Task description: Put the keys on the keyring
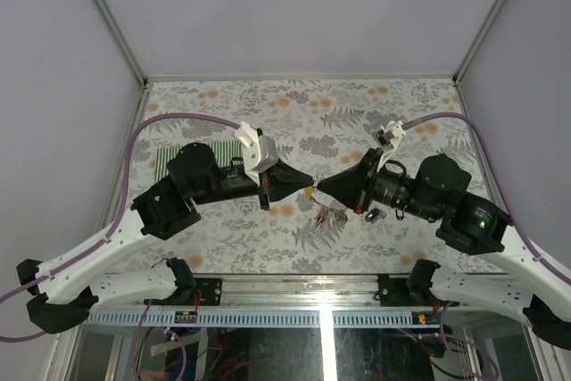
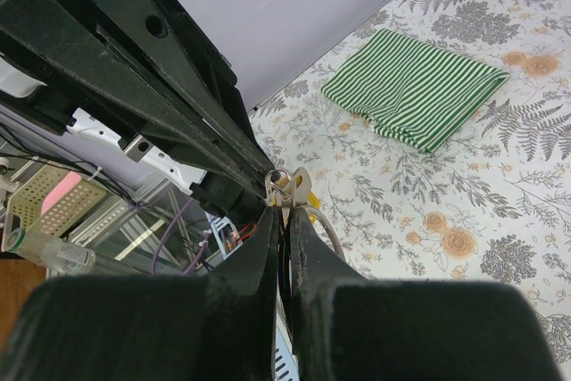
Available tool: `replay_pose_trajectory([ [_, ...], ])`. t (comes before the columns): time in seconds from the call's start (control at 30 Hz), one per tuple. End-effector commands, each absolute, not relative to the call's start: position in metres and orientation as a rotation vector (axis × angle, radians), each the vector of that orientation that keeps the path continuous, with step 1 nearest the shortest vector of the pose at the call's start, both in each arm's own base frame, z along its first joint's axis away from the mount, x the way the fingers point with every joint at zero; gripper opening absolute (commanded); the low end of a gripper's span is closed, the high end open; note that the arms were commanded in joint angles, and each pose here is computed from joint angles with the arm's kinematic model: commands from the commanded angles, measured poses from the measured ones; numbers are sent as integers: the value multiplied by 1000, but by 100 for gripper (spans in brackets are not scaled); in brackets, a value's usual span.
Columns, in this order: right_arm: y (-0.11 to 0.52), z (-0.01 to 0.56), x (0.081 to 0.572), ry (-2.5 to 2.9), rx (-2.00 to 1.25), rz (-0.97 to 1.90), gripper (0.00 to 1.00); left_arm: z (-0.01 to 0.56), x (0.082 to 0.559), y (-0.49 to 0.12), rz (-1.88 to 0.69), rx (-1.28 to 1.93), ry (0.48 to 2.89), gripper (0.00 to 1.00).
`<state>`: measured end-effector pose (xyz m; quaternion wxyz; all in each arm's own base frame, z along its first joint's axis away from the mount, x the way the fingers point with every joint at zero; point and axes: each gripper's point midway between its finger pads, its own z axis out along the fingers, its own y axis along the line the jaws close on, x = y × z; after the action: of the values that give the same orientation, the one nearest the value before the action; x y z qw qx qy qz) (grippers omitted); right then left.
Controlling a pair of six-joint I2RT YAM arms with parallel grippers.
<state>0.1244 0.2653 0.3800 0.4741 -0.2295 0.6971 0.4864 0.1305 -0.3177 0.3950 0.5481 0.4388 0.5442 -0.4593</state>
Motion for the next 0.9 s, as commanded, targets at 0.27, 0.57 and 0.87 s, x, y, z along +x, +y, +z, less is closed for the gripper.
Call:
replay_pose_trajectory([
  [0.27, 269, 419, 120, 1585, -529, 1275, 0, 427, 127, -318, -1108, 1020, 1176, 0],
  [0.57, 271, 416, 121, 1598, -527, 1276, 0, 429, 125, -317, -1110, 1023, 1167, 0],
  [0.87, 272, 414, 118, 1607, -539, 1293, 0, 429, 127, -316, -1106, 1012, 1167, 0],
])
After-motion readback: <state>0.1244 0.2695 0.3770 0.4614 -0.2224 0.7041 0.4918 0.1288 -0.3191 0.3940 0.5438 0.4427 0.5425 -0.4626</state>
